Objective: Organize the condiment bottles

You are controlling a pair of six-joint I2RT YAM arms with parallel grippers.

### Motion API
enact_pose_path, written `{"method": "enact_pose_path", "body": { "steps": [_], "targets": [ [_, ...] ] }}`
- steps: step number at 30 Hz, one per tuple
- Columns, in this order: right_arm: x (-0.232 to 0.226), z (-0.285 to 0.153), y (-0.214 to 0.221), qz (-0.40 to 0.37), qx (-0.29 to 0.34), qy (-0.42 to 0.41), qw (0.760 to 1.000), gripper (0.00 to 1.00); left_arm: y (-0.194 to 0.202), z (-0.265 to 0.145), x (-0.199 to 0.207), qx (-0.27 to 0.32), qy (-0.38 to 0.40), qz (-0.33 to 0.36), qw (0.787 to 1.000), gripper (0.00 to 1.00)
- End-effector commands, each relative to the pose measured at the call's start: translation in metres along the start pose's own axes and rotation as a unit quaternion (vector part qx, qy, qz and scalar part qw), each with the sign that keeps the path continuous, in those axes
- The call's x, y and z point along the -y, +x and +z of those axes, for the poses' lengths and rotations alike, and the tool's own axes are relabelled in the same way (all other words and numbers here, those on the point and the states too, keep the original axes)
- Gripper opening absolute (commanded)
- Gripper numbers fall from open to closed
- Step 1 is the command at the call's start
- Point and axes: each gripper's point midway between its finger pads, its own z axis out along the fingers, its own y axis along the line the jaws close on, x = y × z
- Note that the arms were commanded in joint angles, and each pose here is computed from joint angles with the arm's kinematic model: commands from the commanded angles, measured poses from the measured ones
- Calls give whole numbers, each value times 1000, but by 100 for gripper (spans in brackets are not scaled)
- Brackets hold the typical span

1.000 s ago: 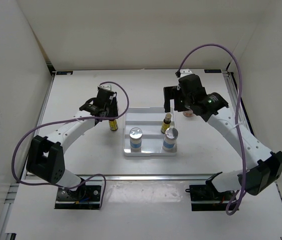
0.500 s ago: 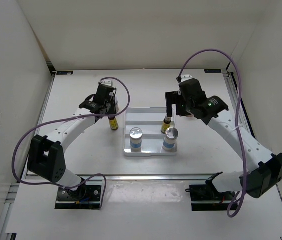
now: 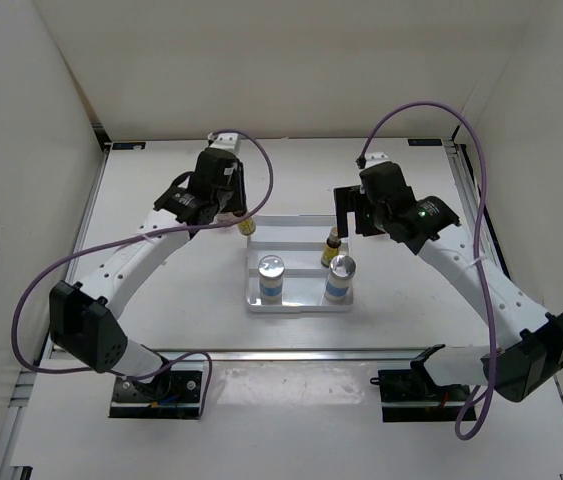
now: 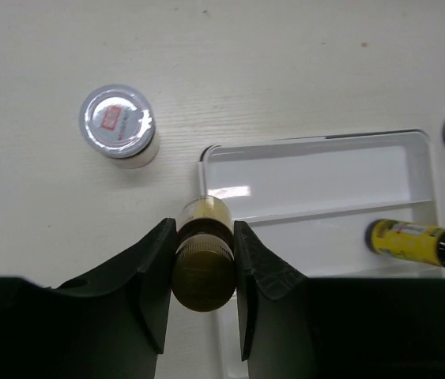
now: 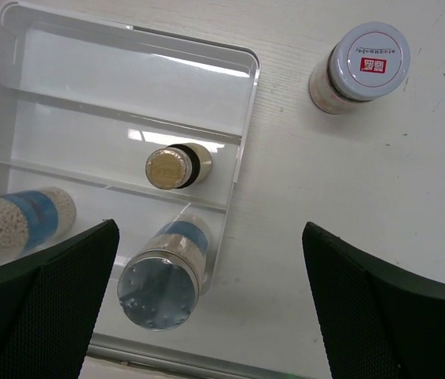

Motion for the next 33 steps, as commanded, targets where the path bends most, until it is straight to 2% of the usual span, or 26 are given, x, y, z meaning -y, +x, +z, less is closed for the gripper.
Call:
{"method": "enact_pose_path", "body": {
  "steps": [1, 10, 20, 21, 24, 28, 30, 31, 33],
  "targets": [
    [6, -9, -2, -10, 11, 9, 1000, 100, -48, -36, 29, 68, 54, -2, 996, 11],
    [21, -11, 1, -2, 4, 32, 999, 100, -5, -11, 76, 0, 99, 22, 995, 11],
    [29, -10, 8, 3, -4, 41, 999, 100, 41, 23, 84, -59, 83, 38, 994, 11],
    [29, -10, 8, 3, -4, 41, 999, 100, 44, 24, 83, -63, 81, 40, 994, 19],
    [29, -10, 8, 3, -4, 41, 999, 100, 51, 30, 83, -73, 76, 38, 994, 31],
    [33, -8, 10, 9, -7, 49, 999, 100, 49, 32, 85, -77, 75, 39, 993, 59],
    [35, -8, 9, 16, -5, 56, 998, 100, 47, 31, 85, -76, 75, 39, 994, 66],
    [39, -9, 11, 19, -9, 61, 998, 100, 47, 31, 85, -76, 75, 39, 994, 75],
    [45, -6, 13, 28, -23, 72, 997, 100, 42, 30, 87, -71, 77, 37, 994, 86]
  ]
}}
